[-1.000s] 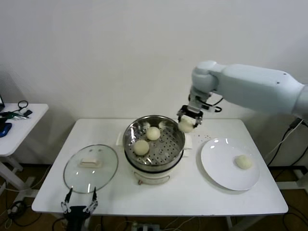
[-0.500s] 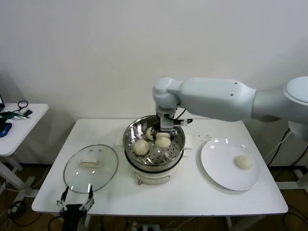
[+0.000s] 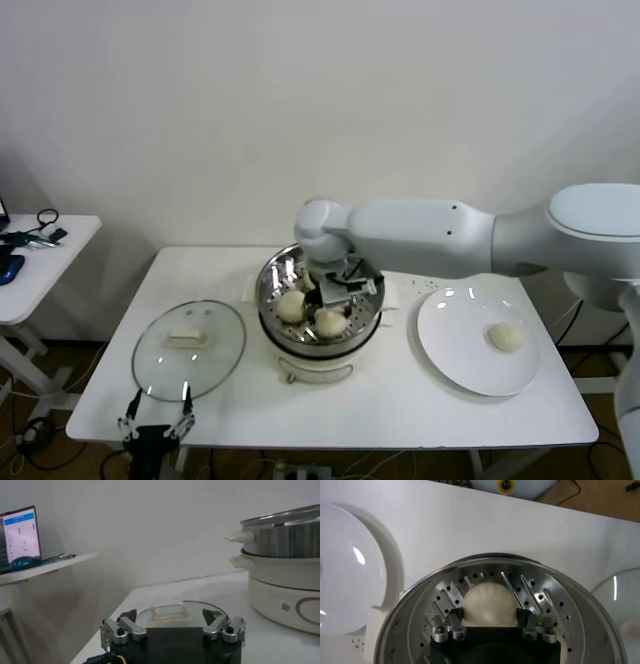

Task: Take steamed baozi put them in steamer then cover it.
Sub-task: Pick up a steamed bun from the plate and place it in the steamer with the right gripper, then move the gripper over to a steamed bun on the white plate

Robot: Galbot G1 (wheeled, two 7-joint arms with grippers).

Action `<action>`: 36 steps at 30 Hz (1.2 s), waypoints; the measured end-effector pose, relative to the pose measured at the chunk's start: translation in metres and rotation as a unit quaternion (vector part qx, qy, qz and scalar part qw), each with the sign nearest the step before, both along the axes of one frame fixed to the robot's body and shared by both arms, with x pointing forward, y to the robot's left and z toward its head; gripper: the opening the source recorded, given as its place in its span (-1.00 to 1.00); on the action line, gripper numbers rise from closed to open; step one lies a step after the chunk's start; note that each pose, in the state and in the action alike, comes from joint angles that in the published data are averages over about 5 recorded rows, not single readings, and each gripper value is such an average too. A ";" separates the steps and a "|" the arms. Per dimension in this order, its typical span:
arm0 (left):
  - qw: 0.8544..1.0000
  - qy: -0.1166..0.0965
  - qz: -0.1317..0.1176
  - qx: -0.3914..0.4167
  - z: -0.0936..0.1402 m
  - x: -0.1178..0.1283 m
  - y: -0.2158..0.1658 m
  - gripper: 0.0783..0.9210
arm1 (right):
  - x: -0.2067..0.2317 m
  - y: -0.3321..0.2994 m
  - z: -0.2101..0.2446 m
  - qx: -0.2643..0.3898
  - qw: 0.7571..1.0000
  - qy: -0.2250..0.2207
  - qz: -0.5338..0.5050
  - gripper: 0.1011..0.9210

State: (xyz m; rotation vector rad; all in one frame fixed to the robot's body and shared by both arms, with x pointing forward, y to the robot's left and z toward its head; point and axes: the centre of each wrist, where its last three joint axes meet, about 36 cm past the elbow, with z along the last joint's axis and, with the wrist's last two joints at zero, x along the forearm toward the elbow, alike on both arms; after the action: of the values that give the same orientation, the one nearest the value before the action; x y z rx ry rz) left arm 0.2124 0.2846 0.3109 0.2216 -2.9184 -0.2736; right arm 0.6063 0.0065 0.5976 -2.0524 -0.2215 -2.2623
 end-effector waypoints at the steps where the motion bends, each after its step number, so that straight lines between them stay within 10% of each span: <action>1: 1.000 0.000 0.000 0.000 0.000 0.000 0.000 0.77 | -0.001 0.001 -0.001 0.000 1.000 0.000 0.001 0.45; 25: 1.000 -0.002 -0.004 0.002 0.000 0.005 0.000 0.77 | 0.019 -0.025 0.032 0.036 0.998 -0.019 -0.041 0.76; 36: 1.000 -0.007 -0.012 0.006 0.002 0.008 0.001 0.77 | 0.052 -0.135 0.071 0.116 0.956 -0.051 -0.265 0.76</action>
State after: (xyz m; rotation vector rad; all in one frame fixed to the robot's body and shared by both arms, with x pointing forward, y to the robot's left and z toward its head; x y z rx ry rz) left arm 0.2200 0.2855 0.3130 0.1919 -2.9358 -0.2943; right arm 0.6583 -0.1282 0.6688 -2.0497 0.6366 -2.5191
